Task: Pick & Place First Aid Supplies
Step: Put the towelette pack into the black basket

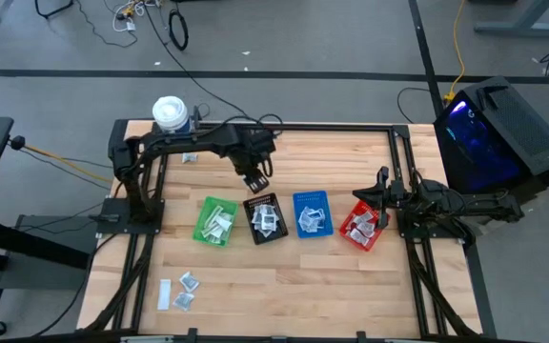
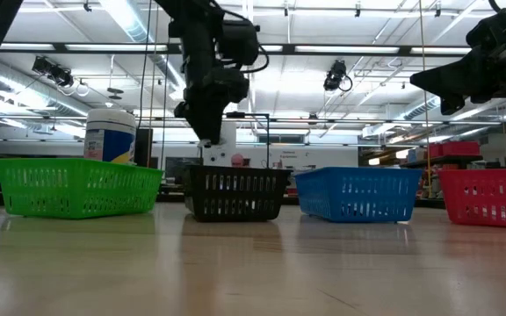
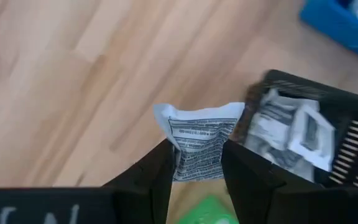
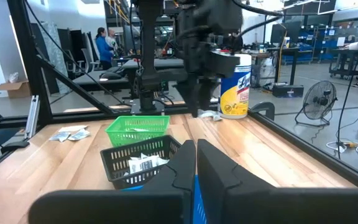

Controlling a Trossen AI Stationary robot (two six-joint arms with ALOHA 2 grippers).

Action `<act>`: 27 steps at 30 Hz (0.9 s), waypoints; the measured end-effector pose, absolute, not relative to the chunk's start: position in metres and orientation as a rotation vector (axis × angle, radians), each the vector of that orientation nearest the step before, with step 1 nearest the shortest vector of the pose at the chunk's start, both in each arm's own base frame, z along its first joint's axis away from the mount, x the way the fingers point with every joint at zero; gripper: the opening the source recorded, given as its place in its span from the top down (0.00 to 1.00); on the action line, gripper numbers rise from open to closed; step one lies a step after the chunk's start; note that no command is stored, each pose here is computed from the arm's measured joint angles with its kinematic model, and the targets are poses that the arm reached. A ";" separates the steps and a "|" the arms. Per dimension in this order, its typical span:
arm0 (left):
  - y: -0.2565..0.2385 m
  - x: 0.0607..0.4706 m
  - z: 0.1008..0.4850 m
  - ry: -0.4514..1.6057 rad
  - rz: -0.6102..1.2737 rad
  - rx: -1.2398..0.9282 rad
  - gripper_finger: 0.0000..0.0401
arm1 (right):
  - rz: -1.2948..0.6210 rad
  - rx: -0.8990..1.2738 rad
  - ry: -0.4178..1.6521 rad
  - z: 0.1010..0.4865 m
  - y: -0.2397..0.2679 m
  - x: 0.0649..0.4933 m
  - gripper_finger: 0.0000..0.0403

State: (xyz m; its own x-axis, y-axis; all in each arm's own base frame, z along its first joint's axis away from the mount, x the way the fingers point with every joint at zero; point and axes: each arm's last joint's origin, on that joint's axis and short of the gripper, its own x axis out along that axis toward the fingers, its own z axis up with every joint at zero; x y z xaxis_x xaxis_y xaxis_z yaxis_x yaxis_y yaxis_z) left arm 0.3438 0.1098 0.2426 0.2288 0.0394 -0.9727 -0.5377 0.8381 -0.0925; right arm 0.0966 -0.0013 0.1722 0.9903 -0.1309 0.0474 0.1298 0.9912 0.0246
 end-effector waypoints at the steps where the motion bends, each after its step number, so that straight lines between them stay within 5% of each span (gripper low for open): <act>1: 0.104 0.346 0.243 1.288 0.403 -0.449 0.65 | -0.130 0.021 -0.049 0.172 -0.001 0.097 0.94; 16: 0.009 0.373 0.246 1.205 0.163 -0.278 0.65 | -0.131 0.021 -0.049 0.172 -0.001 0.097 0.94; 27: -0.011 0.377 0.247 1.175 0.136 -0.282 0.61 | -0.131 0.021 -0.049 0.172 -0.001 0.097 0.94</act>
